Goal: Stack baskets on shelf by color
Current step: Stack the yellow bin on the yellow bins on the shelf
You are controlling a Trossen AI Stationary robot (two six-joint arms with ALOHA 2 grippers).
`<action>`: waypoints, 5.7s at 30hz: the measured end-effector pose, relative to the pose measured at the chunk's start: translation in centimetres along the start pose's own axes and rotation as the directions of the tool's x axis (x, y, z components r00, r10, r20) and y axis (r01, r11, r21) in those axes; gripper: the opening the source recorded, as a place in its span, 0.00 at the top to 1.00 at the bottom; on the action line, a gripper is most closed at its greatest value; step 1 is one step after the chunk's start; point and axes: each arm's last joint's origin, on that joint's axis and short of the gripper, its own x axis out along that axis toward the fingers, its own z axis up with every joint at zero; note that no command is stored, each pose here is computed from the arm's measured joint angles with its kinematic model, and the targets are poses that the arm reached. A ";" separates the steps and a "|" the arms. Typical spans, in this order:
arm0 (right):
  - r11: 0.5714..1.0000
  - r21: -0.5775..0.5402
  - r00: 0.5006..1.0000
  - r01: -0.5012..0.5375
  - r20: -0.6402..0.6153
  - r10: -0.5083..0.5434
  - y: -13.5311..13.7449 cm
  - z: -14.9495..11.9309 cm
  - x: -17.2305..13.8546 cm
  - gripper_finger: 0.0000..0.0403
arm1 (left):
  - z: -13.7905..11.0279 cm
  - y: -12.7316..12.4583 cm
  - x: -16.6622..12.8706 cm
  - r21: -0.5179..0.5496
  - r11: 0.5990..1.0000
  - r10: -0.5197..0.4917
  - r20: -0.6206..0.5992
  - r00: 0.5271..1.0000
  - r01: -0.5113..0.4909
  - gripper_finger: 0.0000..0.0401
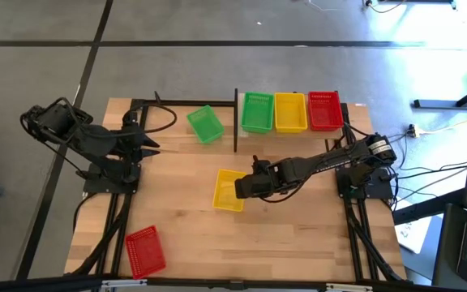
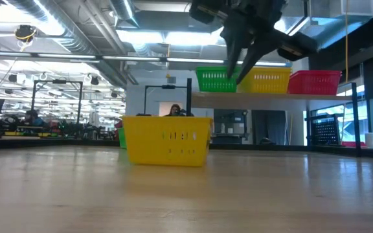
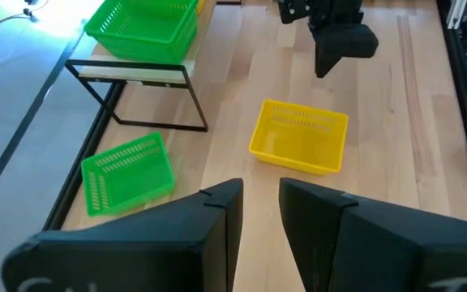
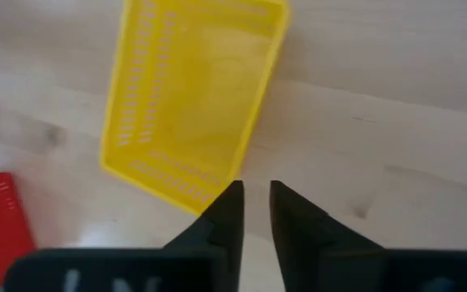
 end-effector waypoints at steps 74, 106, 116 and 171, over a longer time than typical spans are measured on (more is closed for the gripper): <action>0.954 -0.143 0.955 0.263 0.177 -0.237 4.3 3.8 -8.8 1.00 | 0.0 0.0 0.0 -0.009 1.000 0.000 0.000 1.000 0.000 0.82; 0.979 -0.164 0.839 0.120 0.543 -0.012 -3.3 14.7 -24.5 1.00 | 0.5 -0.3 0.3 -0.020 1.000 0.004 0.028 1.000 -0.003 0.81; 0.968 0.029 0.870 0.248 0.434 -0.236 -9.6 16.8 -21.4 1.00 | 1.0 -0.4 1.6 -0.034 0.997 0.068 0.012 0.998 -0.067 0.81; 0.977 -0.076 0.841 0.199 0.525 -0.130 -10.1 19.6 -19.4 0.89 | 1.3 -0.4 2.7 -0.050 0.993 0.109 -0.018 0.994 -0.110 0.82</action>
